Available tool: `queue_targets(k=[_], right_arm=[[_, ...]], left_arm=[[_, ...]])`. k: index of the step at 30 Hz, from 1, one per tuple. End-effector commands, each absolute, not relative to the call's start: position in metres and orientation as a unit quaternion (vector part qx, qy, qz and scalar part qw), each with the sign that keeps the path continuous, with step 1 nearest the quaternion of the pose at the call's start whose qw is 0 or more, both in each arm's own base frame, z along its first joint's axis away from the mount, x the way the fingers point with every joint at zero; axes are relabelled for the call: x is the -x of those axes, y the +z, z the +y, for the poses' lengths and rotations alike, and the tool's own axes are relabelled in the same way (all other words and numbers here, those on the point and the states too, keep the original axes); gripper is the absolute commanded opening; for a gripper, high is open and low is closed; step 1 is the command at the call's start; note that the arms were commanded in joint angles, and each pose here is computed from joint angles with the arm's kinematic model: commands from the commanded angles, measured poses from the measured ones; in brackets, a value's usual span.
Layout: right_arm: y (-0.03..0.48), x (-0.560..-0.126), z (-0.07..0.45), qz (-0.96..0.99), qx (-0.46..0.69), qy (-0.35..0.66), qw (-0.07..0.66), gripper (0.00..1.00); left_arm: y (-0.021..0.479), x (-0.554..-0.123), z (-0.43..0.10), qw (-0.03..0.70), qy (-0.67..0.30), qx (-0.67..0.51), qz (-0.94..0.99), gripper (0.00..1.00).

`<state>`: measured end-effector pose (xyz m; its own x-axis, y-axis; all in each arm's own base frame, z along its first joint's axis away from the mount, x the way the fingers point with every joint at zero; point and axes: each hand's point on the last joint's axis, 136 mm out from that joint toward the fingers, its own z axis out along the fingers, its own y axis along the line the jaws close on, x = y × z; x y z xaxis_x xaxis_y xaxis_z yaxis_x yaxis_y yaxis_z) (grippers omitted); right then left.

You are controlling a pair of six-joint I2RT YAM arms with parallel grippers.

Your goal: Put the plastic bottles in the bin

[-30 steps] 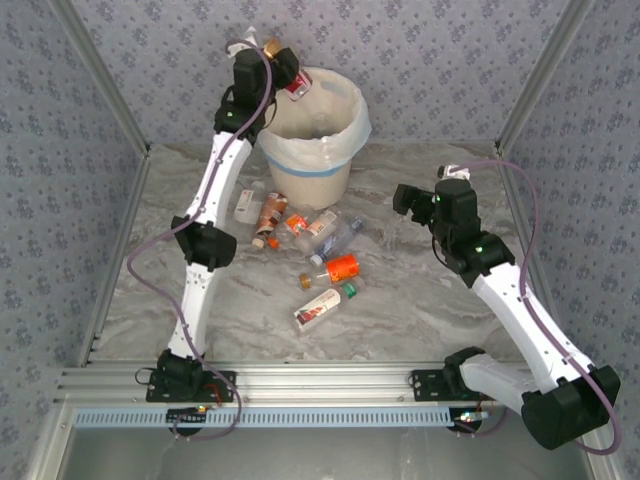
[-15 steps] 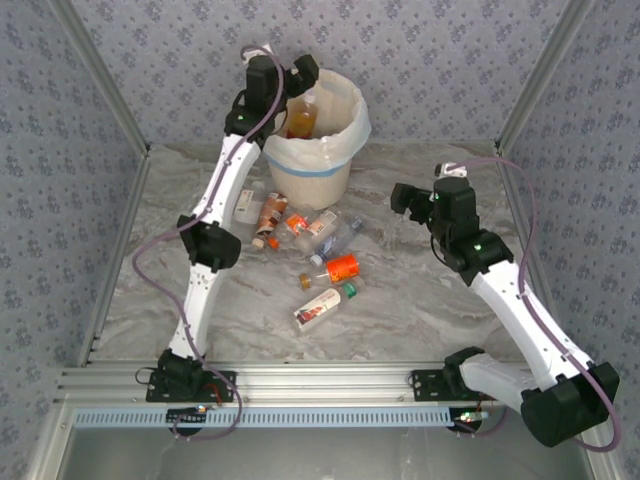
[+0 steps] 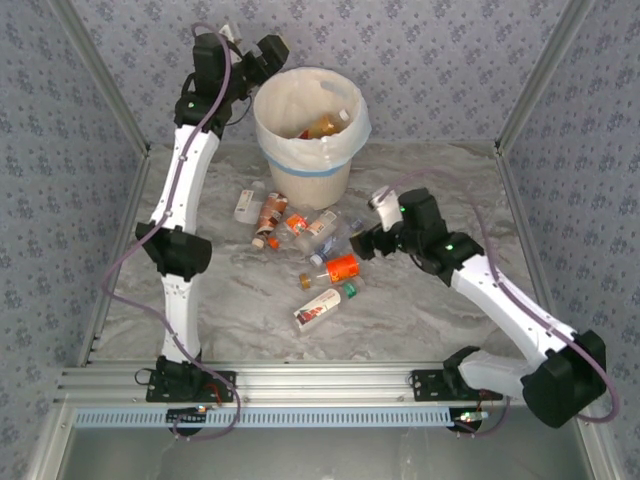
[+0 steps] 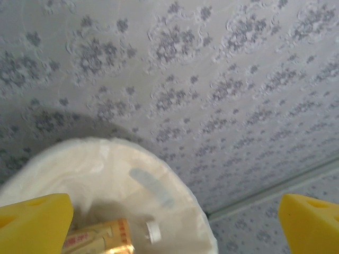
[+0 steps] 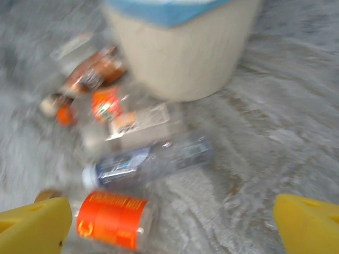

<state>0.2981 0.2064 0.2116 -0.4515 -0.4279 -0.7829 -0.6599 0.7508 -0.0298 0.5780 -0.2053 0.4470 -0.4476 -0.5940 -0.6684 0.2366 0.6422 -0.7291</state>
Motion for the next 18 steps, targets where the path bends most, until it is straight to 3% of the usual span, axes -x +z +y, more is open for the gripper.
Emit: queue_targets(k=[1, 8, 18], right_arm=[[0.187, -0.27, 0.232, 0.805, 0.458, 0.143, 0.35, 1.0], [0.155, -0.22, 0.279, 0.723, 0.611, 0.203, 0.251, 1.0], [0.115, -0.188, 0.31, 0.607, 0.758, 0.16, 0.178, 0.99]], left_arm=[[0.467, -0.552, -0.208, 0.49, -0.439, 0.112, 0.744, 1.0], [0.472, -0.522, -0.209, 0.464, -0.448, 0.099, 0.757, 1.0], [0.459, -0.502, -0.201, 0.48, -0.404, 0.055, 0.777, 0.99]])
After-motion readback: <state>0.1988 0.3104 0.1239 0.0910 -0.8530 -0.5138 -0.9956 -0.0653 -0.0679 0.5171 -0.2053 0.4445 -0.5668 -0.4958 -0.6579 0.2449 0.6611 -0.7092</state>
